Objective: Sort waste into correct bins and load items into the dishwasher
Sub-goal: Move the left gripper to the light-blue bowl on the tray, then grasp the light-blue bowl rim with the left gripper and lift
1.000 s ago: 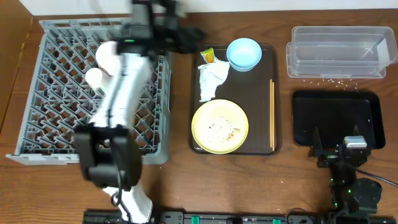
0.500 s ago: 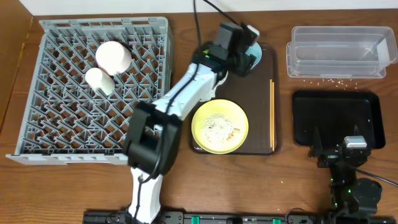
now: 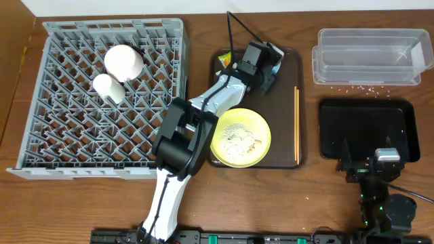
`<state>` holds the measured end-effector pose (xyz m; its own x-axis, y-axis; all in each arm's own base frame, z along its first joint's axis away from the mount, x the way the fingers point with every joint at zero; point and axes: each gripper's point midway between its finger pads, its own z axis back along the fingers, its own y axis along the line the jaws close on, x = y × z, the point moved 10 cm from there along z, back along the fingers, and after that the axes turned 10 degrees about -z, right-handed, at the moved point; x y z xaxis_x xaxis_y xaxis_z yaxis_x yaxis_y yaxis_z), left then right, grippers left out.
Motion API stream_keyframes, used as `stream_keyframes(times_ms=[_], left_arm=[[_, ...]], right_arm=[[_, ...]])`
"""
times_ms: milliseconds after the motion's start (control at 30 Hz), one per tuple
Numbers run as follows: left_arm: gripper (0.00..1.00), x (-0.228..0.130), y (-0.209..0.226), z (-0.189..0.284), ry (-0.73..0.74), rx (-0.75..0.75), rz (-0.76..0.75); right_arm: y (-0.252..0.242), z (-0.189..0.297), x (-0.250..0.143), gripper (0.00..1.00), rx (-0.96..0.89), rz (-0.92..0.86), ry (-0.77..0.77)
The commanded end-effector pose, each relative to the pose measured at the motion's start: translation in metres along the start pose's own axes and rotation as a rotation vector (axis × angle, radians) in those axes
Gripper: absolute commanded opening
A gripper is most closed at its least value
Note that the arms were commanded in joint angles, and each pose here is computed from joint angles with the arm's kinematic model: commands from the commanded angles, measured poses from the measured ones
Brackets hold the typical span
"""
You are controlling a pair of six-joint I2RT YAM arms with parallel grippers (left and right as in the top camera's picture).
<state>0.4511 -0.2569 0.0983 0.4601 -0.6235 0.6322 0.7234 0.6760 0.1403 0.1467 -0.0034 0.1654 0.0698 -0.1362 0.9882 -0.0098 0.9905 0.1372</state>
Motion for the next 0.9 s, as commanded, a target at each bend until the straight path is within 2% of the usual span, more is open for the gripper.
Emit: stream_keyframes(times_ms=[0,67,133,267,333,367,400,567,867], left_arm=[[0.57,-0.008,-0.003,-0.004,0.044,-0.014,0.0],[0.49,-0.011,-0.004,-0.004,0.066,-0.022,0.006],[0.37,-0.014,-0.007,-0.004,0.091,-0.032,0.021],[0.27,-0.014,-0.009,-0.004,0.096,-0.034,0.075],[0.2,-0.013,-0.009,-0.004,0.087,-0.031,0.089],[0.12,-0.009,-0.01,-0.001,0.073,-0.029,0.107],[0.09,-0.006,-0.01,0.001,0.061,-0.038,0.11],[0.08,0.019,-0.016,0.025,-0.058,-0.177,0.107],[0.08,0.069,-0.009,0.095,-0.249,-0.242,0.235]], right_arm=[[-0.001,0.0,0.0,0.99,-0.004,0.014,-0.001],[-0.001,0.0,0.0,0.99,-0.004,0.014,-0.001],[-0.001,0.0,0.0,0.99,-0.004,0.014,-0.001],[-0.001,0.0,0.0,0.99,-0.004,0.015,-0.001],[-0.001,0.0,0.0,0.99,-0.004,0.014,-0.001],[-0.001,0.0,0.0,0.99,-0.004,0.014,-0.001],[-0.001,0.0,0.0,0.99,-0.004,0.014,-0.001],[-0.001,0.0,0.0,0.99,-0.004,0.014,-0.001],[-0.001,0.0,0.0,0.99,-0.004,0.014,-0.001]])
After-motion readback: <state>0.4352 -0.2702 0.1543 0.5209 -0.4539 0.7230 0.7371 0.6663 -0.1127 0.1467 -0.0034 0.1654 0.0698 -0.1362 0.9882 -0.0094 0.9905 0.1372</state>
